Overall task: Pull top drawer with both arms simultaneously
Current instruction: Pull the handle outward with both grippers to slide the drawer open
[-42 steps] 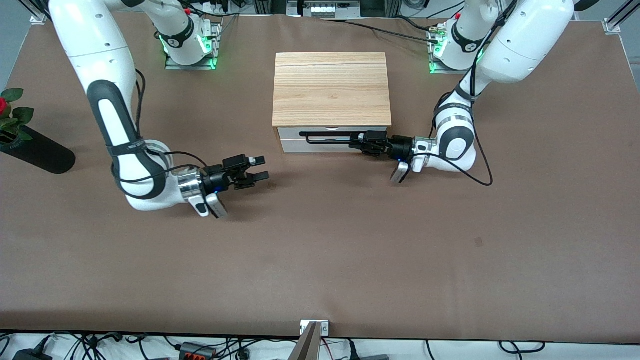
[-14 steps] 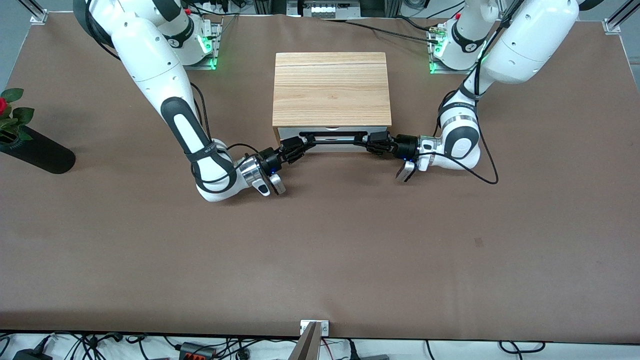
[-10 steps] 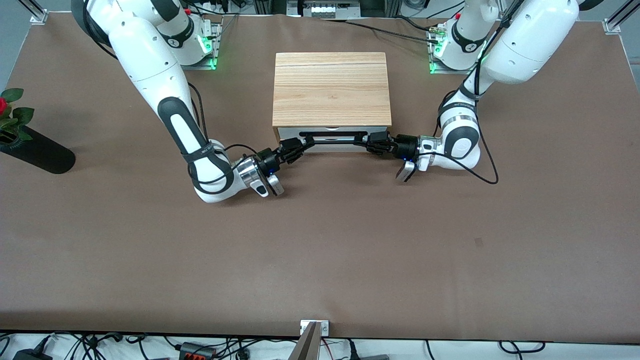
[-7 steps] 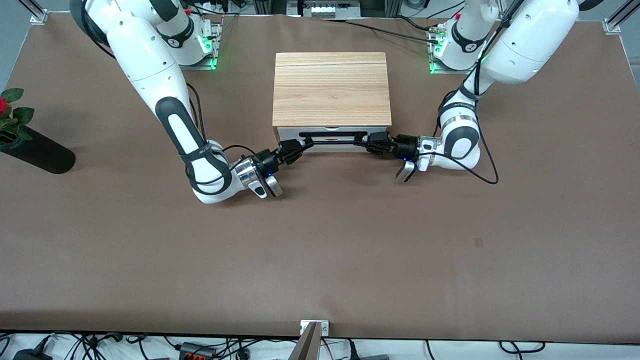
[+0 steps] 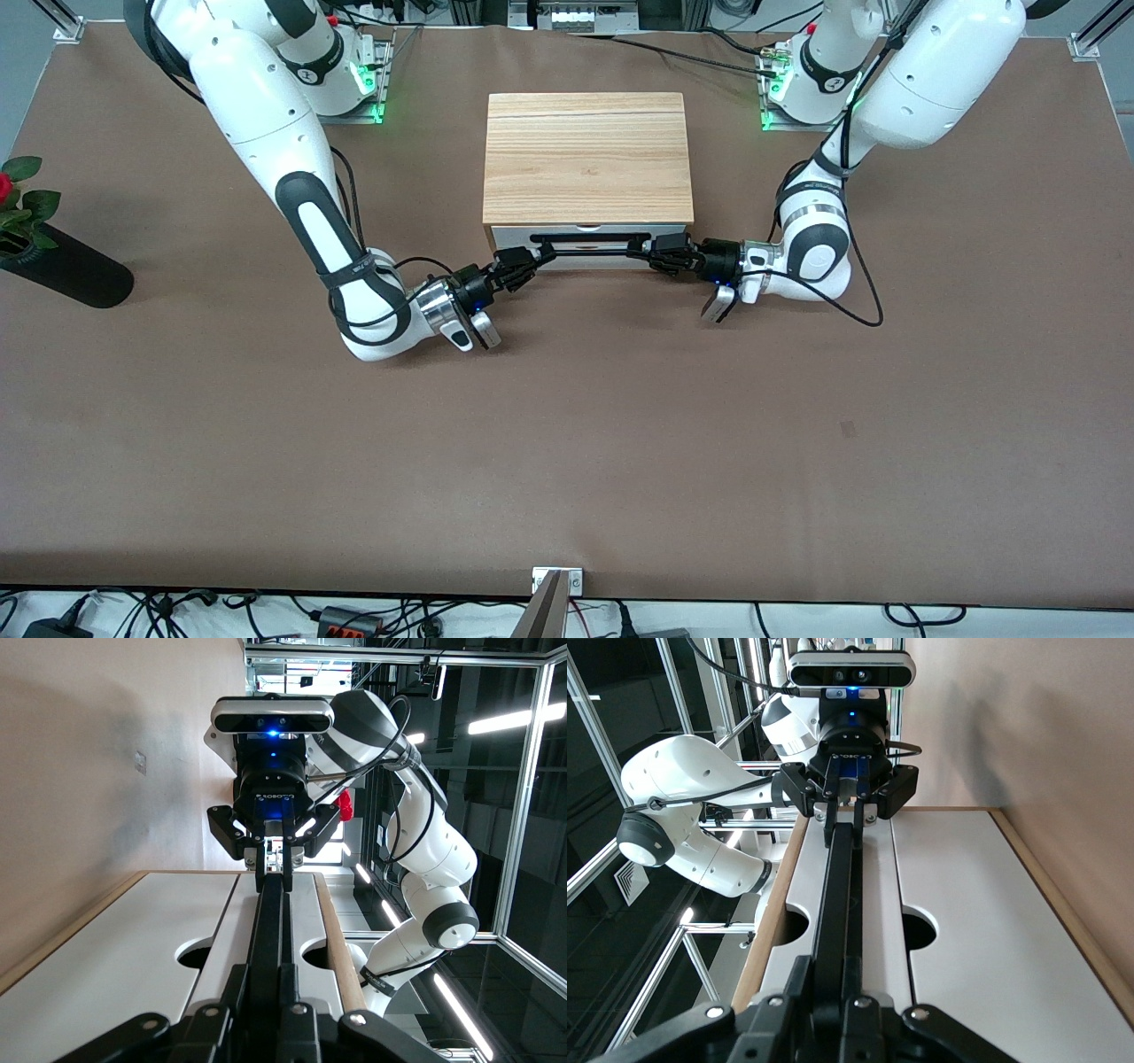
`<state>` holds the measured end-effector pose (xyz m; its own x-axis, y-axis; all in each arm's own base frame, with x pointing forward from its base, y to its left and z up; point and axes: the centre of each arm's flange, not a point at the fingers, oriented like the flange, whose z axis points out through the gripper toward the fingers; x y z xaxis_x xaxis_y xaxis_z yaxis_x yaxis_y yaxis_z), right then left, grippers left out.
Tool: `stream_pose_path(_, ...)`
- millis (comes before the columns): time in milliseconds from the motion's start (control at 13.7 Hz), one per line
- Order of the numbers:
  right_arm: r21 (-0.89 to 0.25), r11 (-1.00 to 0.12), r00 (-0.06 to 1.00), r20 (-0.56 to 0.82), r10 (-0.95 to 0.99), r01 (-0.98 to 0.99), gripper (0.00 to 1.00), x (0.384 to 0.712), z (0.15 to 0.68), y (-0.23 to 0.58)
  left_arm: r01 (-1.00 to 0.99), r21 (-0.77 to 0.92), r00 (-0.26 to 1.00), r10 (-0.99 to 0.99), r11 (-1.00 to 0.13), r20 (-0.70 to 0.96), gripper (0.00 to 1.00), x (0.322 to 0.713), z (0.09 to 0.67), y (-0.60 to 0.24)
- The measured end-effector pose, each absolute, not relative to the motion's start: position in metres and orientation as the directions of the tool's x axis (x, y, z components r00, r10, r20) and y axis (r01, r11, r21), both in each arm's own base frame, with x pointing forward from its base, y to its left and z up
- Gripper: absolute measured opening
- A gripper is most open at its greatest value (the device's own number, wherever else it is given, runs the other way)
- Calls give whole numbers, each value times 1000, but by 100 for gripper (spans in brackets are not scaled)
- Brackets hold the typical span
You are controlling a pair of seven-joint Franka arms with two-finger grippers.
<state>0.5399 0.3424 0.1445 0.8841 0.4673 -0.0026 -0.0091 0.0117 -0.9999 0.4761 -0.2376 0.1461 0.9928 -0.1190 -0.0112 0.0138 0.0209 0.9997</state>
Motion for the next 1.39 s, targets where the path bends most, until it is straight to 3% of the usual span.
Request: stream_pose_path(1390,-996,-31,968,74,239,84,18,595,163,338,-26,999,998,-56,19,27,18,556,153,-225)
